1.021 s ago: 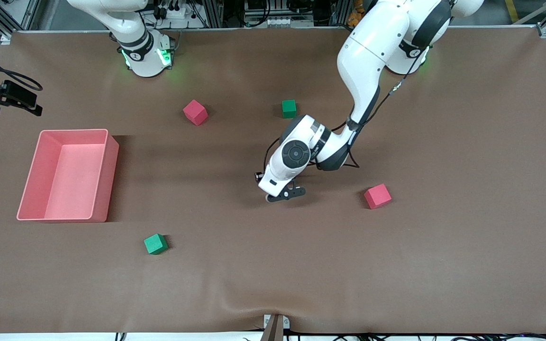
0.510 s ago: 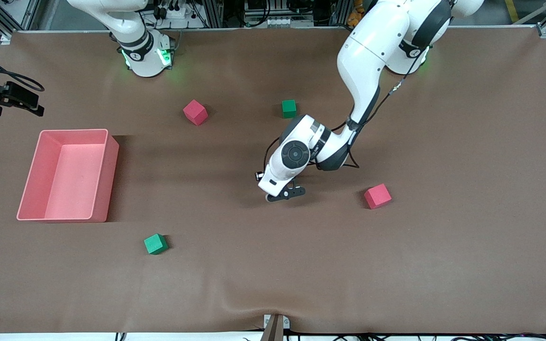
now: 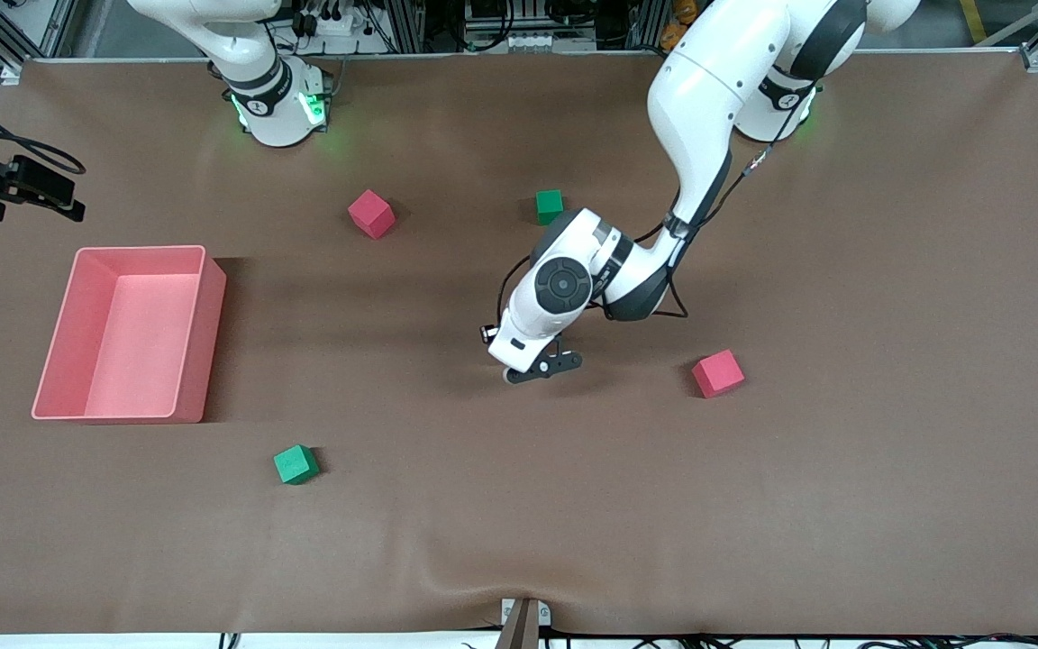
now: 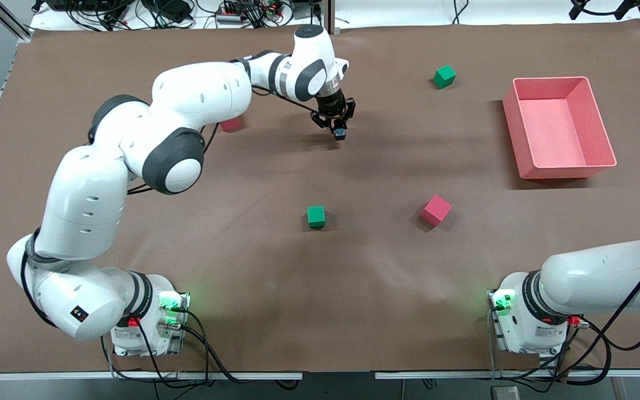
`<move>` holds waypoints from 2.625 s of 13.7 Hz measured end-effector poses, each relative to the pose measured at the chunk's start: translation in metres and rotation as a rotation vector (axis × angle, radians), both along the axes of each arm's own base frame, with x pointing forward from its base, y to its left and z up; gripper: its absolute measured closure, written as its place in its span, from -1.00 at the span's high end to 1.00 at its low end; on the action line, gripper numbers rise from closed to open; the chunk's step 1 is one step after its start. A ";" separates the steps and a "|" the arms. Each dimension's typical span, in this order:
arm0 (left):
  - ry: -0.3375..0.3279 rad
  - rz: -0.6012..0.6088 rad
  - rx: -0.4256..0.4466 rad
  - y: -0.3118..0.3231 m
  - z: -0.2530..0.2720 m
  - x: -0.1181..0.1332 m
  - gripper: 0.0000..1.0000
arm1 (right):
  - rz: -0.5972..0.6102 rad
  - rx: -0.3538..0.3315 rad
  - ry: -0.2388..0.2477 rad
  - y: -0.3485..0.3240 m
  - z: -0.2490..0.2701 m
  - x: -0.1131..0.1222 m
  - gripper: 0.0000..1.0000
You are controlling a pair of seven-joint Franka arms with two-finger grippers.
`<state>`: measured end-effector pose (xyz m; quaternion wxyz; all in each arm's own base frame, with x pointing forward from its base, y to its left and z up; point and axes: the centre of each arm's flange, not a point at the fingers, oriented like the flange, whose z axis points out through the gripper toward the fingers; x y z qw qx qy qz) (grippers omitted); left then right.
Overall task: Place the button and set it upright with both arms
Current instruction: 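Close the left gripper on the button's black body, then lift the button slightly with the left gripper and set it down upright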
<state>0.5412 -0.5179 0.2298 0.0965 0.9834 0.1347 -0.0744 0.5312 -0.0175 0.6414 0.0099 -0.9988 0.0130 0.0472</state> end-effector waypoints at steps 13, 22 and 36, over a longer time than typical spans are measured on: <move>-0.265 0.281 0.216 -0.042 0.040 -0.037 -0.16 | 0.000 0.000 0.004 0.000 -0.002 0.000 1.00; -0.507 0.528 0.390 -0.087 0.050 -0.120 -0.16 | 0.000 0.000 0.006 0.000 -0.003 0.000 1.00; -1.119 0.588 0.459 -0.100 -0.075 -0.192 -0.16 | 0.012 0.000 0.002 0.007 -0.004 0.002 1.00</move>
